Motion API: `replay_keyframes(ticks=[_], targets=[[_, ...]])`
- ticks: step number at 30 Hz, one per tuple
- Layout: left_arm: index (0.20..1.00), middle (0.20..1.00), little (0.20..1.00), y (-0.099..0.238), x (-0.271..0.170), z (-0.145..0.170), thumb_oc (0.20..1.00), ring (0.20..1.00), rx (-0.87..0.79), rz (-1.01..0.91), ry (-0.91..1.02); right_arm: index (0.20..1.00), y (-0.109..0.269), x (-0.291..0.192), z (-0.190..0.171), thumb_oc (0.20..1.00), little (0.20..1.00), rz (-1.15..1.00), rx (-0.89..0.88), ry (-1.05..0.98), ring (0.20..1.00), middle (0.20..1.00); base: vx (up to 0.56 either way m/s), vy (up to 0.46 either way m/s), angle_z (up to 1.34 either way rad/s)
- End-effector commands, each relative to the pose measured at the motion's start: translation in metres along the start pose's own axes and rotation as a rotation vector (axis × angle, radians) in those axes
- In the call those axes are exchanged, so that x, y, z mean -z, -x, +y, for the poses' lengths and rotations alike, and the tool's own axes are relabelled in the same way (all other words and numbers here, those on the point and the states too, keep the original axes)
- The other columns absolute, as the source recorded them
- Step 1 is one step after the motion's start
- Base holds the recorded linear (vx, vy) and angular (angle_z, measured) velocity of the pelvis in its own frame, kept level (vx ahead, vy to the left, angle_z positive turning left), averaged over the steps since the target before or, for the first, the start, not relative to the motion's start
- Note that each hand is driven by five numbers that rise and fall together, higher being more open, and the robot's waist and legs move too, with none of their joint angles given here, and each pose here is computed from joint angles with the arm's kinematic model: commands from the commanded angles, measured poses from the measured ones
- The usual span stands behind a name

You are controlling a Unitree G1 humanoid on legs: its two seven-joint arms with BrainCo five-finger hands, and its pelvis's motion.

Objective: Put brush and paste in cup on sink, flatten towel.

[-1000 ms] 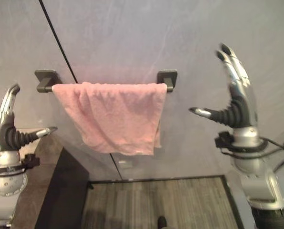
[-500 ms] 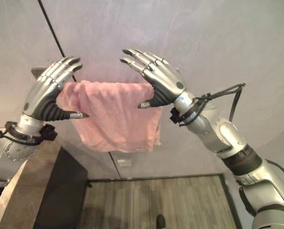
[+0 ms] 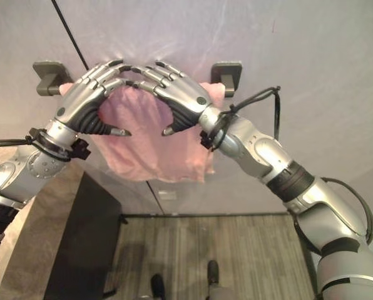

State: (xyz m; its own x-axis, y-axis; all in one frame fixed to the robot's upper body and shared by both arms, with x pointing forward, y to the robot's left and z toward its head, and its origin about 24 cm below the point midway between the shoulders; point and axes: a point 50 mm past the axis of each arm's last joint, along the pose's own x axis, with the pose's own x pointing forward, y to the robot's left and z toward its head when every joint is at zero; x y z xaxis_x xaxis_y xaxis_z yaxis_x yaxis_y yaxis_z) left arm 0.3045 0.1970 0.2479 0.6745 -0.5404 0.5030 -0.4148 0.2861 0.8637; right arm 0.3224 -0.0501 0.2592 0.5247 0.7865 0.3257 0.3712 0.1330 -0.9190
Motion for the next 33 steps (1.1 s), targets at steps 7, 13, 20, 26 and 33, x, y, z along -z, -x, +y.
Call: replay_keyframes(ticks=[7, 13, 20, 26, 33], targets=[[1.000, 1.000, 1.000, -0.004, 0.011, 0.007, 1.000, 1.000, 0.161, 0.035, -0.114, 1.000, -0.002, 0.016, -0.004, 1.000, 1.000, 0.032, -0.245, 0.193, 1.000, 1.000, 0.01, 0.001, 0.00], [1.000, 1.000, 1.000, 0.017, 0.024, 0.008, 1.000, 1.000, 0.269, 0.100, -0.173, 1.000, 0.023, 0.033, -0.002, 1.000, 1.000, 0.113, -0.275, 0.151, 1.000, 1.000, 0.00, 0.000, 0.00], [1.000, 1.000, 1.000, 0.060, 0.047, 0.003, 1.000, 1.000, 0.329, 0.269, -0.141, 1.000, 0.057, 0.049, 0.013, 1.000, 1.000, 0.226, -0.267, 0.008, 1.000, 1.000, 0.00, 0.000, 0.00], [1.000, 1.000, 1.000, 0.101, 0.073, -0.022, 1.000, 1.000, 0.143, 0.566, 0.212, 1.000, 0.084, 0.064, 0.035, 1.000, 1.000, 0.378, -0.228, -0.195, 1.000, 1.000, 0.00, 0.000, 0.00], [1.000, 1.000, 1.000, 0.110, 0.074, -0.061, 1.000, 1.000, -0.043, 0.721, 0.563, 1.000, 0.100, 0.073, 0.067, 1.000, 1.000, 0.540, -0.128, -0.470, 1.000, 1.000, 0.00, 0.000, 0.00]])
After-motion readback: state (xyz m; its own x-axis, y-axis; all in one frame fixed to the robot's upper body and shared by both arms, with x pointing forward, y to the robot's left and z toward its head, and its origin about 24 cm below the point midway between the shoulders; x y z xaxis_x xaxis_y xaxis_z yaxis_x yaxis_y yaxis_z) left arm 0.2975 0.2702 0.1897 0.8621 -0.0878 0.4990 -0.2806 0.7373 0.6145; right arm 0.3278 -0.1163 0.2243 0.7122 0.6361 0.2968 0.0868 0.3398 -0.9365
